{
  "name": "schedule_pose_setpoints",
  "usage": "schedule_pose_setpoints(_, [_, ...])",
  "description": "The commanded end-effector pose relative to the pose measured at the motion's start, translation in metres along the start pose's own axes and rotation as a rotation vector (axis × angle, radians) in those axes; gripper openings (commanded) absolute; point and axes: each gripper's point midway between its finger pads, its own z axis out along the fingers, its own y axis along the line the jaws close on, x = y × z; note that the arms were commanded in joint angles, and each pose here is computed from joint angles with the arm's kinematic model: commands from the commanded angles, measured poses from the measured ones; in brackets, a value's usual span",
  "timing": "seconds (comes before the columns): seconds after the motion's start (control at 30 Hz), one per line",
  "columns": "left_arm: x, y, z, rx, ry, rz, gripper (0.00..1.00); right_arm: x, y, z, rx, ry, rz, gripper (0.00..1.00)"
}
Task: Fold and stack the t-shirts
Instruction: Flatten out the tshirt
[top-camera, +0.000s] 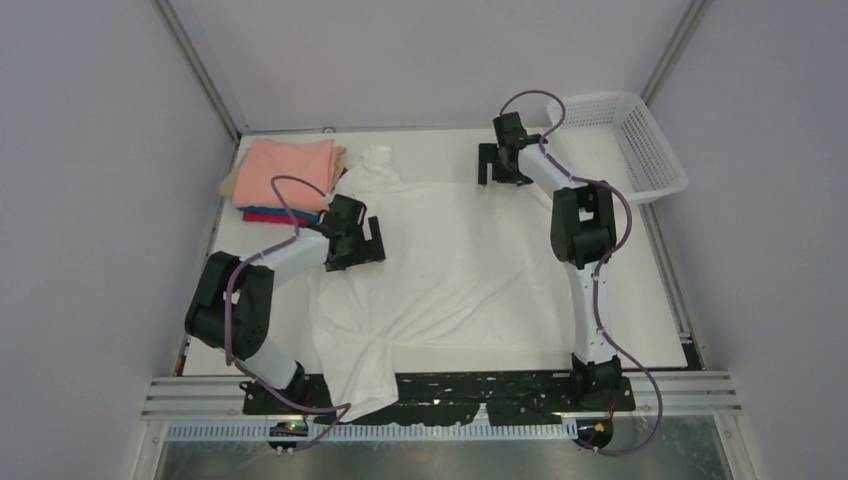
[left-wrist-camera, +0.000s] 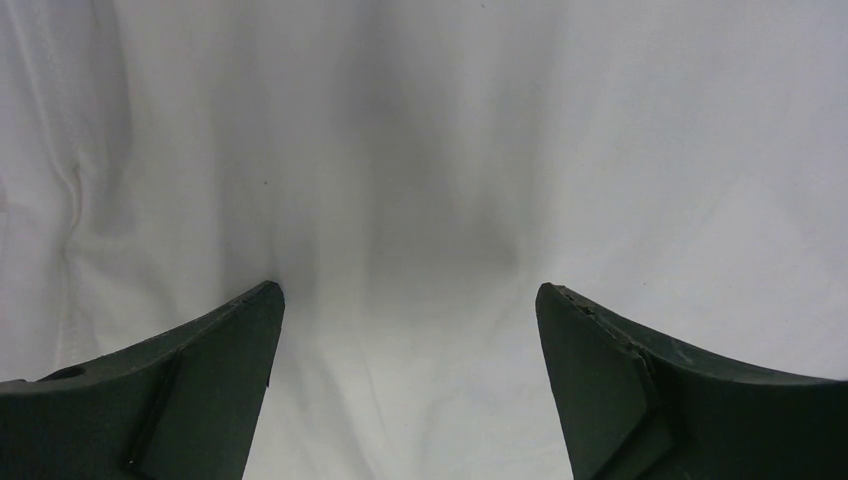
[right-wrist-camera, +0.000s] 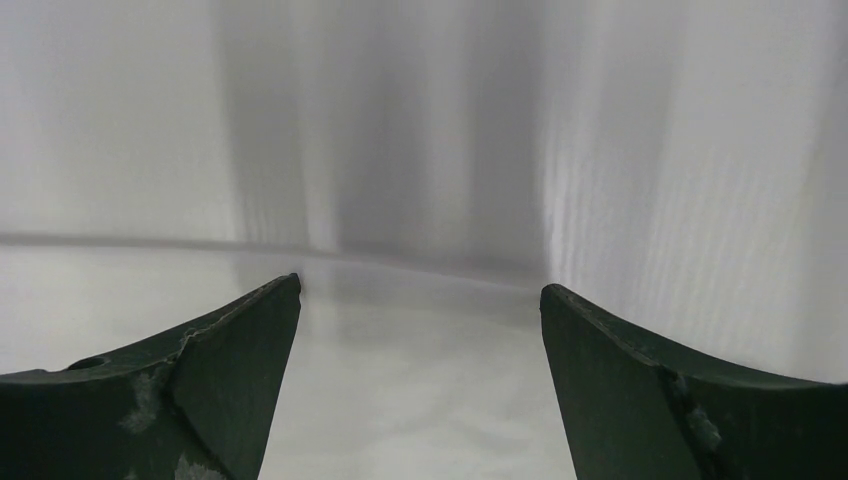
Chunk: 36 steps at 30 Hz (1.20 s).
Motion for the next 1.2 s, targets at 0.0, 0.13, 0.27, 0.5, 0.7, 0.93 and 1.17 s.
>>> schedule_pose_setpoints(0.0, [0.002,0.014,0.003,-0.054,-0.002,-0.001,0.99,-0.045,-0.026,0.001,-0.001,-0.085,0.059,0.95])
schedule_pose_setpoints(0.13, [0.003,0.014,0.001,-0.053,-0.005,-0.001,0.99,-0.077,-0.028,-0.006,-0.022,-0.155,0.070,0.95])
schedule_pose_setpoints(0.27, [-0.003,0.006,-0.004,-0.010,-0.024,-0.007,0.99,-0.106,-0.026,-0.032,-0.044,-0.248,0.041,0.95])
schedule_pose_setpoints(0.5, [-0.021,-0.007,-0.026,0.048,-0.104,-0.008,0.99,-0.126,-0.028,-0.108,-0.049,-0.342,-0.017,0.95])
schedule_pose_setpoints(0.7, [-0.030,-0.020,-0.049,0.105,-0.155,0.002,0.99,-0.062,-0.016,-0.153,-0.091,-0.363,0.080,0.95])
schedule_pose_setpoints(0.93, [-0.039,-0.011,-0.036,0.007,-0.131,0.027,0.99,0.079,-0.032,-0.141,-0.067,-0.176,0.184,0.95])
schedule_pose_setpoints(1.17, [-0.047,-0.018,-0.012,-0.025,-0.062,0.041,0.99,0.134,-0.046,-0.120,-0.039,-0.045,0.208,0.95])
